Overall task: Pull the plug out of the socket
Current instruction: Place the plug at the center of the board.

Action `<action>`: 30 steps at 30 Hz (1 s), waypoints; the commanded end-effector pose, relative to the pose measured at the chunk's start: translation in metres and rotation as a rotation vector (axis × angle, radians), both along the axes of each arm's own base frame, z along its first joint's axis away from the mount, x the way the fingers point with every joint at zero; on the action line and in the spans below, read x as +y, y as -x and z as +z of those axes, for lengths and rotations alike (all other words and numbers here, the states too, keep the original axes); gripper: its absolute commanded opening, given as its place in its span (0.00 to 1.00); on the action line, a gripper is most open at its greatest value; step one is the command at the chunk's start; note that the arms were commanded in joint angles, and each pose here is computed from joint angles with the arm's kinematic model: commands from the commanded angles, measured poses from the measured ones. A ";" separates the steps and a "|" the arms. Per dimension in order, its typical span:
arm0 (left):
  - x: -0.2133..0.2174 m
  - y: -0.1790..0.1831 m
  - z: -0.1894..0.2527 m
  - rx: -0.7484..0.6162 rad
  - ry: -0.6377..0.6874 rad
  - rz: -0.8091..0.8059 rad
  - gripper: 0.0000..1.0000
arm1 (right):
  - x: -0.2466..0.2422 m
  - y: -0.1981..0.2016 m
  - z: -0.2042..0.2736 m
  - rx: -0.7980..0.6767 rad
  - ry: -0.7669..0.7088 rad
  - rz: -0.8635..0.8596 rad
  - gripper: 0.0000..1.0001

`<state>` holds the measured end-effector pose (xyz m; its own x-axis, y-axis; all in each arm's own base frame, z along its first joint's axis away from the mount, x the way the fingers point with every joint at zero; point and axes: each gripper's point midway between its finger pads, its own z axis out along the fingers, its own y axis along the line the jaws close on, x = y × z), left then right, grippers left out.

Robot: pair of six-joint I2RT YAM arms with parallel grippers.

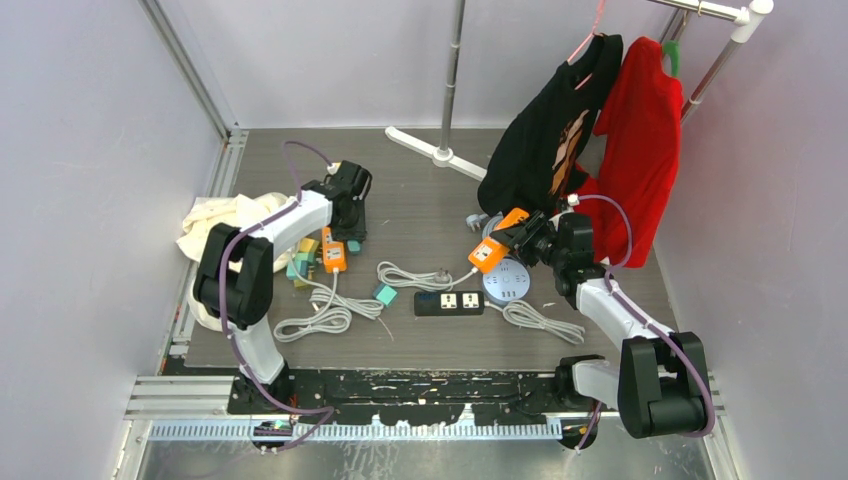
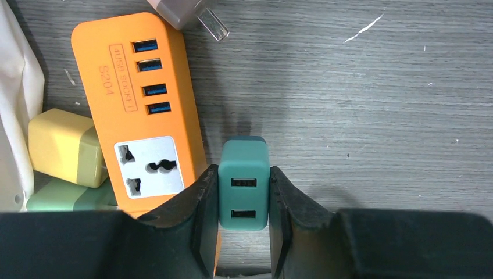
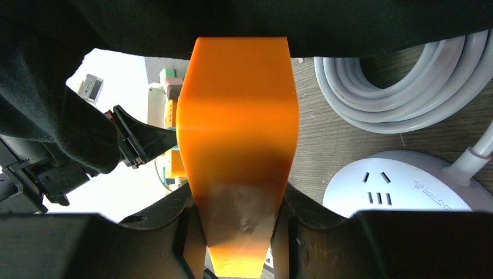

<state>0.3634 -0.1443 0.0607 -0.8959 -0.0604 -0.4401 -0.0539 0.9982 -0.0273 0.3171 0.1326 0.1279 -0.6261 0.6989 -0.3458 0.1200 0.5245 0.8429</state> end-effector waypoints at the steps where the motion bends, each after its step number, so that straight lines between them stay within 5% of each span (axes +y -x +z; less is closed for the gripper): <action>1: 0.002 -0.013 0.013 -0.056 -0.001 0.006 0.34 | -0.002 -0.009 0.023 -0.093 -0.007 -0.011 0.01; 5: 0.001 -0.014 0.018 -0.068 0.013 0.005 0.41 | -0.002 -0.010 0.023 -0.091 -0.008 -0.012 0.01; 10: -0.003 -0.014 0.030 -0.107 0.055 0.002 0.63 | -0.002 -0.010 0.022 -0.090 -0.009 -0.011 0.01; 21: -0.024 -0.012 0.088 -0.274 0.229 -0.065 0.66 | -0.002 -0.010 0.023 -0.090 -0.012 -0.013 0.01; 27: -0.063 0.001 0.125 -0.403 0.491 -0.233 0.70 | -0.002 -0.010 0.024 -0.094 -0.014 -0.011 0.01; 30: -0.074 0.003 0.135 -0.451 0.672 -0.241 0.90 | -0.002 -0.010 0.025 -0.097 -0.017 -0.010 0.01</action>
<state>0.3551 -0.1885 0.1549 -0.7391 -0.1545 -0.6556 0.1535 0.9091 -0.3872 0.3177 0.1312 0.1279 -0.6228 0.7021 -0.3451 0.1229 0.5235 0.8431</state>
